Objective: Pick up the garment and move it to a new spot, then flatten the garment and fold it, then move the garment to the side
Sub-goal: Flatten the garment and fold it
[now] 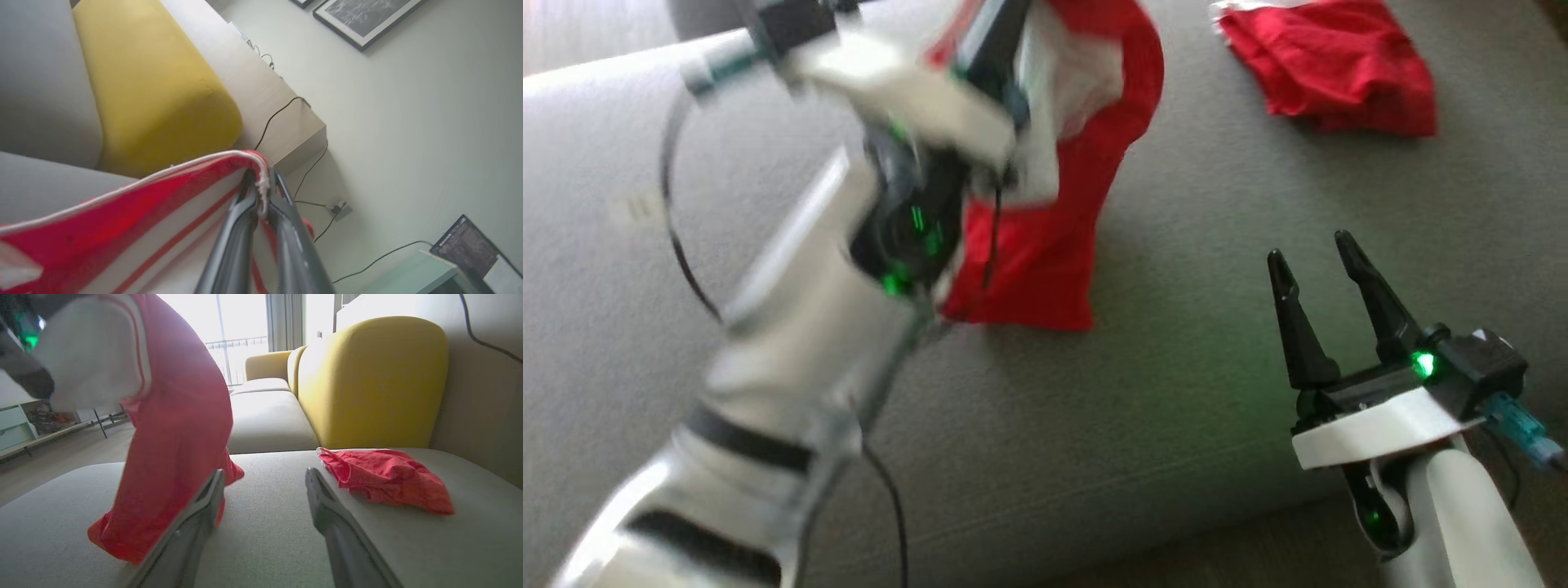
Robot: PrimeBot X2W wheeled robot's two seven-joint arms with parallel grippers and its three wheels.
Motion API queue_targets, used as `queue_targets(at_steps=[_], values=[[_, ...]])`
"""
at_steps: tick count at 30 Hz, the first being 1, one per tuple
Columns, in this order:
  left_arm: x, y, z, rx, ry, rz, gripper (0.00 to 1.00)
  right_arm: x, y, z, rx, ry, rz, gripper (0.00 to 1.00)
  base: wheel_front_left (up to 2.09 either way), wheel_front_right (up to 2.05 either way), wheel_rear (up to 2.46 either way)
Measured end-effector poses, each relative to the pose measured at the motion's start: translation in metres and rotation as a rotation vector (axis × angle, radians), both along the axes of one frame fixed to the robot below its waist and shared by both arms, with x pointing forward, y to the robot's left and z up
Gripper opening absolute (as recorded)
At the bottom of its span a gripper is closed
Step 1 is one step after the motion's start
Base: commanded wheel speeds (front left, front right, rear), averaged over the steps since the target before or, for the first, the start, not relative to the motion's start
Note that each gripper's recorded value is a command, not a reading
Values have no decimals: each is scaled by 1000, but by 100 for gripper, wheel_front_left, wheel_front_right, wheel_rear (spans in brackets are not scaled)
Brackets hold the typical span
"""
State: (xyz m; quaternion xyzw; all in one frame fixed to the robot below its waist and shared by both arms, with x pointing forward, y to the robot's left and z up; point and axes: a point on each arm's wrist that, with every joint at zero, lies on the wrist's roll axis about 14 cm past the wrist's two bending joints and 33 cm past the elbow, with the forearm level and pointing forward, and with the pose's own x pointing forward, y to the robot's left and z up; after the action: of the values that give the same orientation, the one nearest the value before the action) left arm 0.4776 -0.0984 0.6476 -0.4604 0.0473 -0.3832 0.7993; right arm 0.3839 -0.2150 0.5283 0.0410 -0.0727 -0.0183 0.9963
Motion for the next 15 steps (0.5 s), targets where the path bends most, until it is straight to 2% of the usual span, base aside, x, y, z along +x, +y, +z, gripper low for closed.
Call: queue_targets(at_steps=[4,9,11,15], values=[[3,-14,67,-72,-33,-32,0,-14,-11,6,12,-14,-37,100,0,0,0],[-14,-33,143,-127,-100,-86,0,-27,-22,13,20,-36,-71,100,0,0,0],[-22,-32,185,-192,-126,-70,0,-36,-27,16,22,-44,-90,100,0,0,0],[-23,-20,229,-261,-142,-1,0,-43,-32,13,28,-38,-110,100,0,0,0]])
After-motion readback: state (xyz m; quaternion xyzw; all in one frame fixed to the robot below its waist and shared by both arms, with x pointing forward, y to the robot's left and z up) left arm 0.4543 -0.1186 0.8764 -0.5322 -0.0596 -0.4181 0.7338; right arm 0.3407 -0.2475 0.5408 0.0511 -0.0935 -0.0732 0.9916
